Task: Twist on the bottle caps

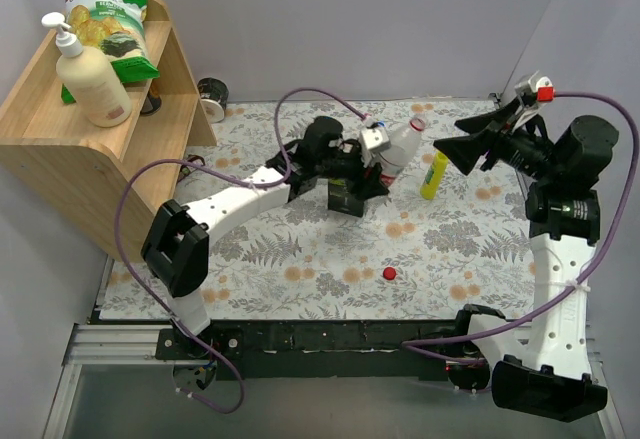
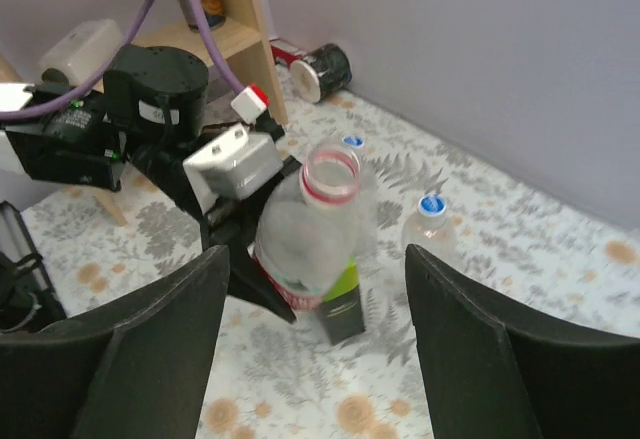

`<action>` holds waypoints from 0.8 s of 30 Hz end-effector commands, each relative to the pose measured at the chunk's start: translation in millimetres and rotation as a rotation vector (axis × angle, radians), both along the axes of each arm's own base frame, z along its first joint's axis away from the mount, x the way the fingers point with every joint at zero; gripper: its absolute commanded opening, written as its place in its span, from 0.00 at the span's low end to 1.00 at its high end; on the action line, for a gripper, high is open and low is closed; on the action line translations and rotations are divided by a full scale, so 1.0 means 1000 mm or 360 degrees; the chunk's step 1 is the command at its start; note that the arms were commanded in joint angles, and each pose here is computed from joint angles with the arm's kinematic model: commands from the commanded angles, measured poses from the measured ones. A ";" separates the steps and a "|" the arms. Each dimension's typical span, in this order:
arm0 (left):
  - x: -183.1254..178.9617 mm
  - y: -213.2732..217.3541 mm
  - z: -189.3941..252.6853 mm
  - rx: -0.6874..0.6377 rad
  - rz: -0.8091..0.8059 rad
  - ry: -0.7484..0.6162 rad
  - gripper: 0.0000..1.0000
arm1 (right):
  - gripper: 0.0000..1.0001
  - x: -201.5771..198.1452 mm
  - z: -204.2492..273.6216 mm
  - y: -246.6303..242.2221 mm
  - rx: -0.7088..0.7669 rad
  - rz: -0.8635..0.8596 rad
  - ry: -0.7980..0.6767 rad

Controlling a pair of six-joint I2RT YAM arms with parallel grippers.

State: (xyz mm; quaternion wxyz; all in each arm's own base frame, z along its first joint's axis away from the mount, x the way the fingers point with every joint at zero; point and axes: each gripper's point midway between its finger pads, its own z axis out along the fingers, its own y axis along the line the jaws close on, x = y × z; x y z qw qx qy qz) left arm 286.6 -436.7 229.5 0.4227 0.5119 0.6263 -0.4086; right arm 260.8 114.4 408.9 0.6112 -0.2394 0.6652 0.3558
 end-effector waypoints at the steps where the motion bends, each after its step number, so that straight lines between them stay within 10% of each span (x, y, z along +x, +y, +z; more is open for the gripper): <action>1: 0.025 0.059 0.073 -0.0149 0.0146 -0.0131 0.18 | 0.75 0.001 0.031 0.004 -0.0131 0.0116 -0.0215; 5: 0.024 0.094 0.101 -0.0156 0.0183 -0.0307 0.00 | 0.74 0.007 -0.010 0.012 -0.0257 0.0336 -0.0253; 14: 0.050 0.187 0.069 -0.0106 0.0721 -0.0079 0.00 | 0.63 -0.016 -0.201 0.073 -0.1308 0.1028 -0.0200; 24: 0.006 0.220 0.021 -0.0094 0.0655 0.0173 0.00 | 0.65 -0.081 -0.310 0.059 -0.1668 0.1573 -0.0447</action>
